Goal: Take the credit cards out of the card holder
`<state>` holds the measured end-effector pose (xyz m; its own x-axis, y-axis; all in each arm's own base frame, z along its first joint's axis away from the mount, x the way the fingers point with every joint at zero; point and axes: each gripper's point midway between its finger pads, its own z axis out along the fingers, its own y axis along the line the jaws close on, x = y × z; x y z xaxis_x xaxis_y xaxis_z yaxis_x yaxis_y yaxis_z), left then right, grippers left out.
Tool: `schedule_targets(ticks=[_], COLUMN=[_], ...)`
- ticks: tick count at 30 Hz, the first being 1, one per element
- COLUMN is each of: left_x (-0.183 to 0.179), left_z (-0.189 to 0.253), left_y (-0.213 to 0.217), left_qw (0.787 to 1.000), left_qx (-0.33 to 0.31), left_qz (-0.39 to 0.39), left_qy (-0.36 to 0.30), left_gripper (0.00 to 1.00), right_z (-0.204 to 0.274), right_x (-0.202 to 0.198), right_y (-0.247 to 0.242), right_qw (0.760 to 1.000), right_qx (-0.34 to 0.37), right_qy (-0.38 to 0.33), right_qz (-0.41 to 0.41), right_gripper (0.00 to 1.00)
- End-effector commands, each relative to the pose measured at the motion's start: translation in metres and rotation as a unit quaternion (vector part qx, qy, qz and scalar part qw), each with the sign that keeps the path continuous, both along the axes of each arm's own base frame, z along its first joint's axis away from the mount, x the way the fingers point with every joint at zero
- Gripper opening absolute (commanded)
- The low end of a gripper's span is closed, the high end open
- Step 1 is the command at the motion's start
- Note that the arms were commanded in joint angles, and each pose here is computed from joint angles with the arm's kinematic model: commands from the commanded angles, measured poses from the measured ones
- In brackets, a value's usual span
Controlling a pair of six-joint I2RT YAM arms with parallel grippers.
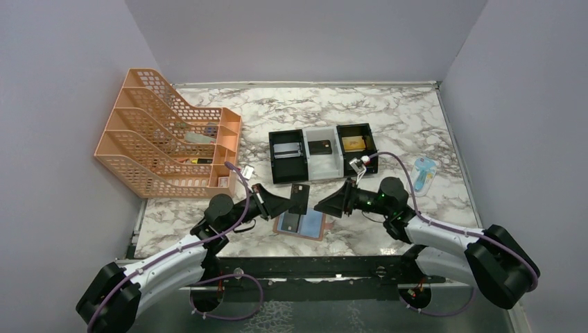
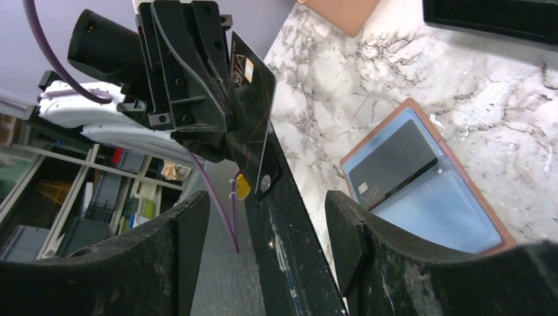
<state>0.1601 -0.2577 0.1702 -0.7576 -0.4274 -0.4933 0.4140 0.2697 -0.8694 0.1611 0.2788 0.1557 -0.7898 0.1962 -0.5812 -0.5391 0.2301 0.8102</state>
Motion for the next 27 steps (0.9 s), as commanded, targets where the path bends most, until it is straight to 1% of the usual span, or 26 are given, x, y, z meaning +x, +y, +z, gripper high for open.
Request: schedule_targets(ticks=[1, 3, 7, 10, 20, 22, 27], left_x=[-0.009, -0.010, -0.013, -0.014, -0.015, -0.016, -0.020], left_z=[0.021, 0.023, 0.021, 0.025, 0.023, 0.022, 0.027], left_y=[-0.002, -0.002, -0.002, 0.000, 0.001, 0.001, 0.000], left_qw=[0.998, 0.998, 0.997, 0.997, 0.996, 0.996, 0.995], left_qx=[-0.037, -0.039, -0.039, -0.052, -0.057, -0.058, -0.068], left_qz=[-0.024, -0.027, -0.031, -0.030, -0.028, -0.031, -0.043], left_qy=[-0.033, -0.039, -0.053, -0.056, -0.057, -0.056, -0.057], left_gripper=[0.00, 0.00, 0.00, 0.00, 0.00, 0.00, 0.00], right_z=[0.030, 0.033, 0.038, 0.040, 0.031, 0.032, 0.038], right_x=[-0.005, -0.004, 0.000, -0.002, -0.009, -0.010, -0.007], right_y=[0.008, 0.010, 0.020, 0.028, 0.035, 0.036, 0.039], right_qw=[0.998, 0.997, 0.997, 0.995, 0.994, 0.994, 0.993], right_qx=[0.045, 0.052, 0.069, 0.079, 0.067, 0.070, 0.083], right_qy=[-0.035, -0.032, -0.021, -0.014, -0.007, -0.005, 0.000], right_qz=[0.038, 0.040, 0.042, 0.055, 0.086, 0.088, 0.089], right_gripper=[0.64, 0.62, 0.52, 0.51, 0.30, 0.29, 0.28])
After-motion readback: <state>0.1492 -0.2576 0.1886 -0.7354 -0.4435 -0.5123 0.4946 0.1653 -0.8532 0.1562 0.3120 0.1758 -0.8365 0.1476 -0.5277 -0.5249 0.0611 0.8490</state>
